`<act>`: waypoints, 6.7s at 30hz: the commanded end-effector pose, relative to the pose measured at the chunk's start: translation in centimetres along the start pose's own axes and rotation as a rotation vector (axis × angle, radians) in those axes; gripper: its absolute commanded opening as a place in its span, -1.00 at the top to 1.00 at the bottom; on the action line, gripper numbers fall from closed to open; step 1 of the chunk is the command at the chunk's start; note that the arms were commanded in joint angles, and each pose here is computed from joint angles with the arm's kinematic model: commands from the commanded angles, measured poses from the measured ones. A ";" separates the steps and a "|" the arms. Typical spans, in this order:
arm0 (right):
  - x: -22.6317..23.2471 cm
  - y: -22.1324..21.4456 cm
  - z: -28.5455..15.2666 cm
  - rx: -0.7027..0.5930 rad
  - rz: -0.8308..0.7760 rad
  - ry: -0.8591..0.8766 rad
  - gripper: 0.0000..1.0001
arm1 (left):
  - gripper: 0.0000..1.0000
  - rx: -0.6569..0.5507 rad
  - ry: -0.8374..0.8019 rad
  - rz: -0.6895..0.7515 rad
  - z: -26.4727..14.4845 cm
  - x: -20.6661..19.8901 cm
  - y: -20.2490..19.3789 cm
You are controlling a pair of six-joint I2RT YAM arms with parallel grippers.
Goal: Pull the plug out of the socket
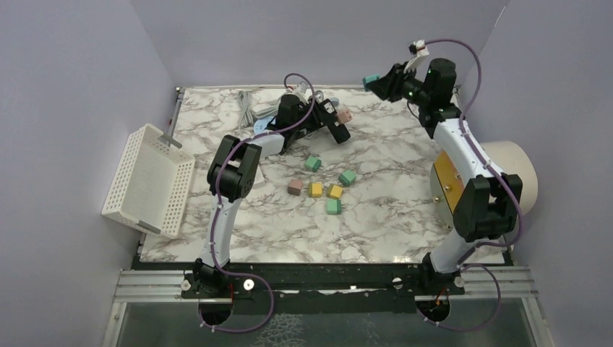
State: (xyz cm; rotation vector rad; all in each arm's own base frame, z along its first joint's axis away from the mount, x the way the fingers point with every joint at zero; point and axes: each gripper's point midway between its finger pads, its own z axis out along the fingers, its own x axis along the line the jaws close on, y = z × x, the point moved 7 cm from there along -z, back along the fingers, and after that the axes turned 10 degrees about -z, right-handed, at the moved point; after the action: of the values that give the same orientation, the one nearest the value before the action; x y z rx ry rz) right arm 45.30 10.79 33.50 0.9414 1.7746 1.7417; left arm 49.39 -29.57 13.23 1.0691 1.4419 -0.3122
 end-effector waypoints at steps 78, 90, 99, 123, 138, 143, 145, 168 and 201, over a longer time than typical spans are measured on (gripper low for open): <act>6.4 -22.1 -9.7 0.422 0.380 -0.253 -1.00 | 1.00 0.129 -0.023 0.478 3.3 4.0 -11.7; 6.7 -20.9 -9.6 0.348 0.340 -0.206 -1.00 | 1.00 0.062 -0.081 0.486 -1.1 -0.7 -7.9; 7.5 -16.4 -8.0 0.156 0.215 -0.029 -1.00 | 1.00 0.069 -0.096 0.502 -5.7 -0.1 -4.6; 6.4 -17.6 3.4 0.231 0.018 0.120 -0.43 | 1.00 0.037 -0.156 0.518 -5.9 -2.4 -2.5; 6.9 -22.0 4.5 0.324 0.057 0.098 0.31 | 1.00 0.037 -0.189 0.522 -6.1 -3.0 -1.6; 6.3 -21.9 5.7 0.350 0.053 0.096 0.99 | 1.00 0.039 -0.199 0.525 -6.6 -3.1 -1.3; 6.1 -21.5 5.9 0.341 0.043 0.087 0.99 | 1.00 0.029 -0.199 0.529 -7.0 -3.3 -0.8; 7.3 -16.6 4.7 0.273 0.006 0.068 0.99 | 1.00 -0.203 0.030 0.577 -10.1 0.4 5.3; 12.6 -15.2 4.4 0.332 -0.254 0.058 0.99 | 1.00 -0.253 0.134 0.625 -11.2 1.0 7.4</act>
State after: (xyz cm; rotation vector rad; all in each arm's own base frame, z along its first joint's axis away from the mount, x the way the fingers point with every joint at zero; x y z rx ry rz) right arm 40.85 17.55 17.72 1.0479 2.0874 1.5306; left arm 46.89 -17.47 14.02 1.3440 1.2298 0.2489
